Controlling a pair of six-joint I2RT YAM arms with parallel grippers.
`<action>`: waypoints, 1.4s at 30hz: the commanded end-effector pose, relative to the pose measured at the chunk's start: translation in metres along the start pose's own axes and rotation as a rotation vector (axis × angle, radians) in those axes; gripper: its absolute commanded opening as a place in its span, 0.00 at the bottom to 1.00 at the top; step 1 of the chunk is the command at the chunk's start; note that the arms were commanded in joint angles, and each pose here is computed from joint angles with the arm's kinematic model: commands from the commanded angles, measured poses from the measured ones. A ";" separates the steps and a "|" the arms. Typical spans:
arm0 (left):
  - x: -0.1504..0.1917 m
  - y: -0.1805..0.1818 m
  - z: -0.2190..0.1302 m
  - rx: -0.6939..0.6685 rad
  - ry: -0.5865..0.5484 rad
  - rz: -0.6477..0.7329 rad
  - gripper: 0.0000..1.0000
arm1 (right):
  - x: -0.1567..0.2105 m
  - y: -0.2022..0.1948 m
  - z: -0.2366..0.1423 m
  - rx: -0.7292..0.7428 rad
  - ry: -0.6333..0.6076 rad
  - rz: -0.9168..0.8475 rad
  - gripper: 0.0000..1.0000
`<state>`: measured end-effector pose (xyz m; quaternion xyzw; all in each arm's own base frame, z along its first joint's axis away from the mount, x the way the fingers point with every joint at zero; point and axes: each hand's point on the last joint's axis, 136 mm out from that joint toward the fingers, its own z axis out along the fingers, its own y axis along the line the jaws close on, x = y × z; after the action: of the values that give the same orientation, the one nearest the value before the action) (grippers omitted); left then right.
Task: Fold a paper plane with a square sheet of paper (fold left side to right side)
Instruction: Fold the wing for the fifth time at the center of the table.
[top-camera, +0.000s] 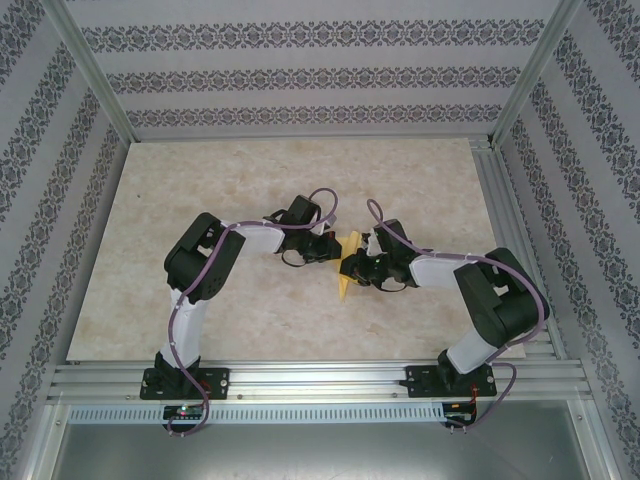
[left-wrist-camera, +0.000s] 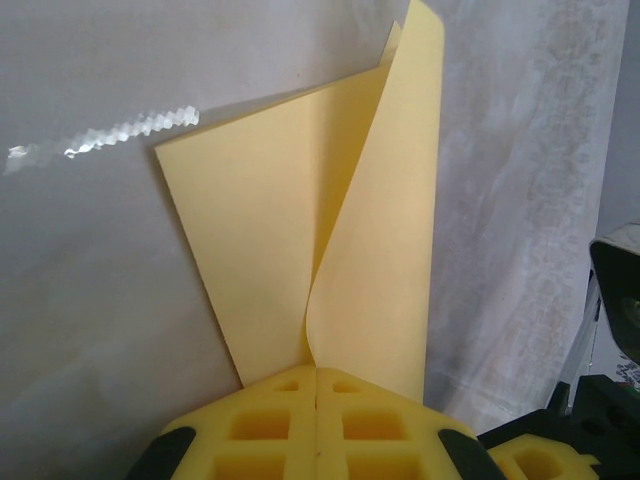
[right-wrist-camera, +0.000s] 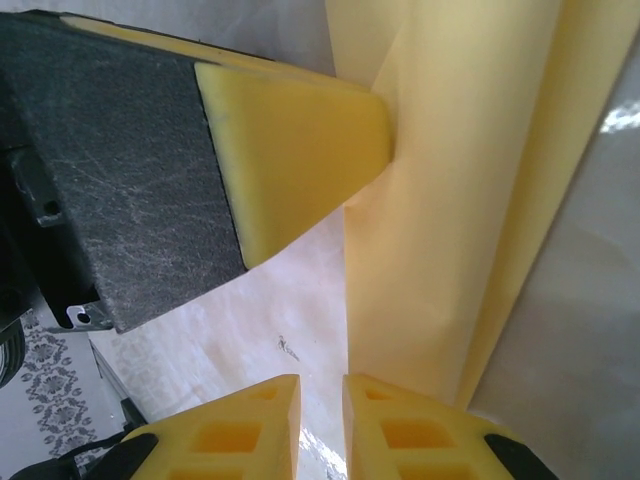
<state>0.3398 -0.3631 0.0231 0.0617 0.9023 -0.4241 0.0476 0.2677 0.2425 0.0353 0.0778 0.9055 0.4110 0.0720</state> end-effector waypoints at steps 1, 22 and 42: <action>-0.008 0.014 0.005 -0.026 -0.016 0.001 0.00 | -0.001 0.005 0.007 -0.024 -0.005 -0.014 0.19; -0.016 0.019 -0.001 -0.027 -0.027 0.006 0.00 | 0.002 -0.003 -0.022 0.036 -0.036 -0.070 0.23; -0.018 0.022 0.000 -0.027 -0.028 -0.004 0.00 | 0.016 -0.013 -0.005 0.038 0.019 -0.040 0.19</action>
<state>0.3429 -0.3628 0.0238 0.0627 0.8968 -0.4362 0.0387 0.2522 0.2268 0.0268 0.0649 0.9191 0.3824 0.0702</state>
